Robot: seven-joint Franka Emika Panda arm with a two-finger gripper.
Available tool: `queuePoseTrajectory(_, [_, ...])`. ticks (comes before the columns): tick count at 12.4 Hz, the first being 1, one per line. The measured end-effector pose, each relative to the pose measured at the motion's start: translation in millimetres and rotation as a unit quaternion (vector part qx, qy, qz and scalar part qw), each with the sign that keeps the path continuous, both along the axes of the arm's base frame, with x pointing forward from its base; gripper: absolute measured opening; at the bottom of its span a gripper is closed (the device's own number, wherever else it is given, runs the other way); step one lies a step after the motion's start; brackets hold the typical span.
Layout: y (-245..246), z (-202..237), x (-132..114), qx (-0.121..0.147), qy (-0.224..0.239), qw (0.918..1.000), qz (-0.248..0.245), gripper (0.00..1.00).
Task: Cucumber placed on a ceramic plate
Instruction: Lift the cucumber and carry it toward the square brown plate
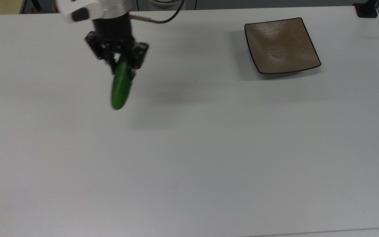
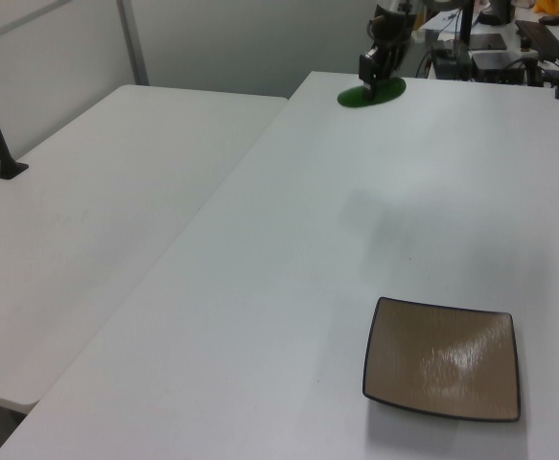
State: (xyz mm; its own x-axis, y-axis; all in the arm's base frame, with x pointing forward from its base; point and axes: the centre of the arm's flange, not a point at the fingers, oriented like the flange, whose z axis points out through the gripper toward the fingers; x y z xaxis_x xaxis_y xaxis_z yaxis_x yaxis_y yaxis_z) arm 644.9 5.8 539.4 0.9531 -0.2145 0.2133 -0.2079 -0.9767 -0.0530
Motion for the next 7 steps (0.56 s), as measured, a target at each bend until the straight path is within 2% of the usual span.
queuePoseTrajectory(3, [48,9,-25,0.027,0.043,0.9978,0.043,0.44])
queuePoseTrajectory(5, [82,16,-41,0.048,0.071,0.9929,0.083,0.44])
queuePoseTrajectory(7, [127,19,-60,0.056,0.096,0.9856,0.127,0.44])
